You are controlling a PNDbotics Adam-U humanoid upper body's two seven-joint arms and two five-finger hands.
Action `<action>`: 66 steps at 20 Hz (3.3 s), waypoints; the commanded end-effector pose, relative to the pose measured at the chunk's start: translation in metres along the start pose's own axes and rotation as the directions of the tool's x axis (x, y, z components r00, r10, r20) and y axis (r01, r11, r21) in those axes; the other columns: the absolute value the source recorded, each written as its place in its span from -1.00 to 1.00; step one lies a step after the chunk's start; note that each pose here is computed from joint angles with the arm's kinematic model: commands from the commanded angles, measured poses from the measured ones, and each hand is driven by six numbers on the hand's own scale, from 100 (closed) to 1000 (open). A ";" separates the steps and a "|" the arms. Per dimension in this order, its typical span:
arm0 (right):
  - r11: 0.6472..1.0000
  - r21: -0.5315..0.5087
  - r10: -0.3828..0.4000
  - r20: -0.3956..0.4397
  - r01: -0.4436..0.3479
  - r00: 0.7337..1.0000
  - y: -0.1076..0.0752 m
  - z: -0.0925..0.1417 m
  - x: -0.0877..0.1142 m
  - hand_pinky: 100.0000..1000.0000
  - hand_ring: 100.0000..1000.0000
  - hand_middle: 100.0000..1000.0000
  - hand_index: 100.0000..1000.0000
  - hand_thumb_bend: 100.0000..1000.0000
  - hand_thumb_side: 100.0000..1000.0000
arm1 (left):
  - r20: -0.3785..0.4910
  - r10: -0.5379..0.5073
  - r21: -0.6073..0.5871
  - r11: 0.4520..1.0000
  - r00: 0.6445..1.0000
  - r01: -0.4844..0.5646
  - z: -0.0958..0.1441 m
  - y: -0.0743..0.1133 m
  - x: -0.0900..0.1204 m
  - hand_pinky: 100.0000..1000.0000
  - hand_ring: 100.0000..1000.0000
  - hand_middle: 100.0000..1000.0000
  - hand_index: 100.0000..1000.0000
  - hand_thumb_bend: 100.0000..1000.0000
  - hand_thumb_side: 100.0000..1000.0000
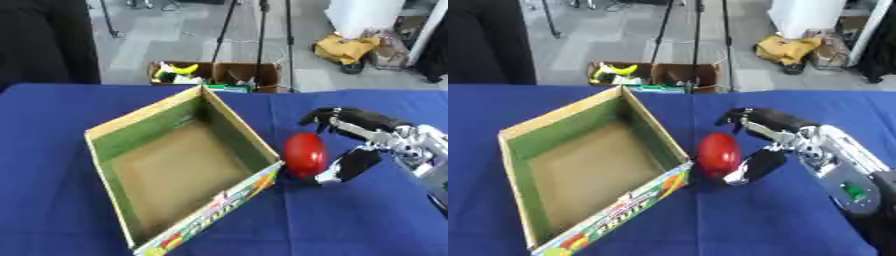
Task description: Pick up objects on the table and place them in the box.
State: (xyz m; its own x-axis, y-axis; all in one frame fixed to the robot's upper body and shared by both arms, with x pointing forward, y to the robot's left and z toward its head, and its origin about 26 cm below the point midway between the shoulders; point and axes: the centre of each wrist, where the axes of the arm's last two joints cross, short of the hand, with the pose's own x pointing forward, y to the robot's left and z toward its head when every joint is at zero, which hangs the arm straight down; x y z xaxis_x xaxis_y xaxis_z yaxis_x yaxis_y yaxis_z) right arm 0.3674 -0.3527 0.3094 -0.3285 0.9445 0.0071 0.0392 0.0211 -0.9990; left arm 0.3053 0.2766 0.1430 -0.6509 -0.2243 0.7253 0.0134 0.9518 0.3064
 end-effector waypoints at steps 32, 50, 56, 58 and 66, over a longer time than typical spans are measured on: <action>0.981 -0.097 -0.175 -0.043 0.170 0.984 -0.004 0.005 -0.002 -0.28 -0.24 0.16 0.31 -1.00 -0.42 | 0.024 -0.020 -0.010 1.000 1.000 0.021 -0.004 0.004 0.005 -0.56 0.10 0.18 0.30 -1.00 0.79; 0.934 -0.323 -0.150 0.038 0.155 0.988 -0.047 0.039 0.034 -0.42 -0.38 -0.05 0.06 -1.00 -0.27 | 0.000 -0.031 -0.006 1.000 1.000 0.031 -0.001 0.007 0.004 -0.55 0.10 0.18 0.30 -1.00 0.78; 0.896 -0.411 -0.125 0.133 0.169 0.983 -0.069 0.056 0.065 -0.43 -0.38 -0.06 0.04 -1.00 -0.28 | -0.004 -0.035 -0.005 0.999 0.999 0.035 0.000 0.008 0.004 -0.55 0.10 0.18 0.30 -1.00 0.78; 0.887 -0.425 -0.124 0.163 0.183 0.979 -0.075 0.059 0.075 -0.43 -0.38 -0.06 0.04 -1.00 -0.28 | -0.005 -0.036 -0.007 0.999 0.999 0.035 0.000 0.008 0.004 -0.55 0.10 0.18 0.30 -1.00 0.78; 0.881 -0.408 -0.148 0.245 0.240 0.958 -0.086 0.050 0.094 -0.43 -0.39 -0.06 0.04 -1.00 -0.30 | -0.002 -0.036 -0.011 0.999 0.999 0.036 -0.001 0.008 0.005 -0.55 0.10 0.18 0.30 -1.00 0.77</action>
State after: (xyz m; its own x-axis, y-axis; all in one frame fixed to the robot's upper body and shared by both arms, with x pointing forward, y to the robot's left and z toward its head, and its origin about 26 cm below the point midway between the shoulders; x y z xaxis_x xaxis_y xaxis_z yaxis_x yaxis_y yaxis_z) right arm 0.2897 -0.2832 0.3866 -0.5444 0.8237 0.1587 0.3305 0.3845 -0.8619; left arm 0.3048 0.2792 0.1422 -0.6372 -0.2372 0.7332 0.0117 0.9484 0.3170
